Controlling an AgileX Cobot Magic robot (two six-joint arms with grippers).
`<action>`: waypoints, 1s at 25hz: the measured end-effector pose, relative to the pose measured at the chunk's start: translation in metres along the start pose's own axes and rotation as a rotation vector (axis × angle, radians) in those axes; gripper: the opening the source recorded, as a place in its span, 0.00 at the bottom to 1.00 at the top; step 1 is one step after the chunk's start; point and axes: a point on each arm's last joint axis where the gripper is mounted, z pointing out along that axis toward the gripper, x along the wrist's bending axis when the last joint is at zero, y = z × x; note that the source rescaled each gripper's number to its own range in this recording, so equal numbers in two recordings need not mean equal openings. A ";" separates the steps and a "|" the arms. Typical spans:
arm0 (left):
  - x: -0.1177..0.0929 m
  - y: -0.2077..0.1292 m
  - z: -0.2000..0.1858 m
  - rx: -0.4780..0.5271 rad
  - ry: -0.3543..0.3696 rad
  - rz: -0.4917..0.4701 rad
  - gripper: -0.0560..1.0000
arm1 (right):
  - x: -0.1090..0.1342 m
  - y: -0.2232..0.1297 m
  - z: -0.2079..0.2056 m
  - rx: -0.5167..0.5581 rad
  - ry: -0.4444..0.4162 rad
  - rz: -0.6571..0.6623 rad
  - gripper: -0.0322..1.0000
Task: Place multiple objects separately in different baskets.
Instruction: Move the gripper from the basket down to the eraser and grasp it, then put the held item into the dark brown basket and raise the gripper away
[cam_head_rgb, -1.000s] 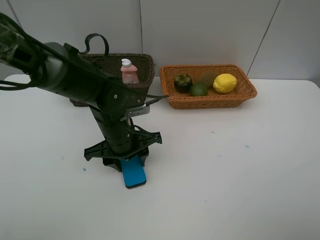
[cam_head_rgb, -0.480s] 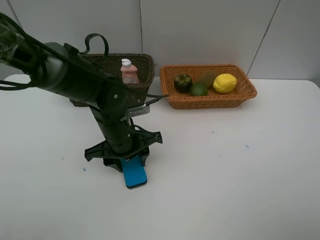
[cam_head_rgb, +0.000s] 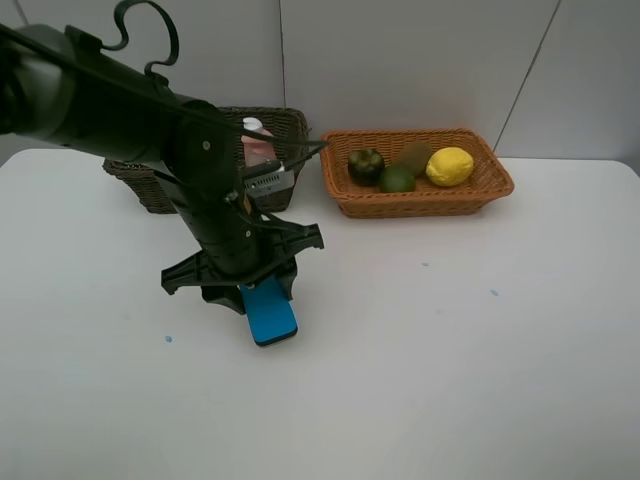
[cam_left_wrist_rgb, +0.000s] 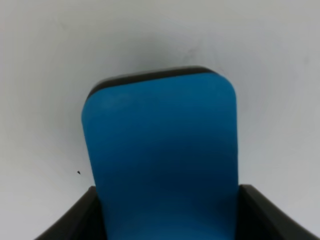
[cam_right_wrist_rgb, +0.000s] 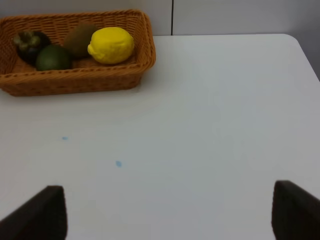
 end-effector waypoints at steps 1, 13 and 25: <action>-0.001 0.003 -0.006 -0.008 0.001 0.007 0.67 | 0.000 0.000 0.000 0.000 0.000 0.000 0.88; -0.020 0.056 -0.080 -0.167 0.061 0.180 0.67 | 0.000 0.000 0.000 0.000 0.000 0.000 0.88; -0.006 0.132 -0.140 -0.472 0.117 0.460 0.67 | 0.000 0.000 0.000 0.000 0.000 0.000 0.88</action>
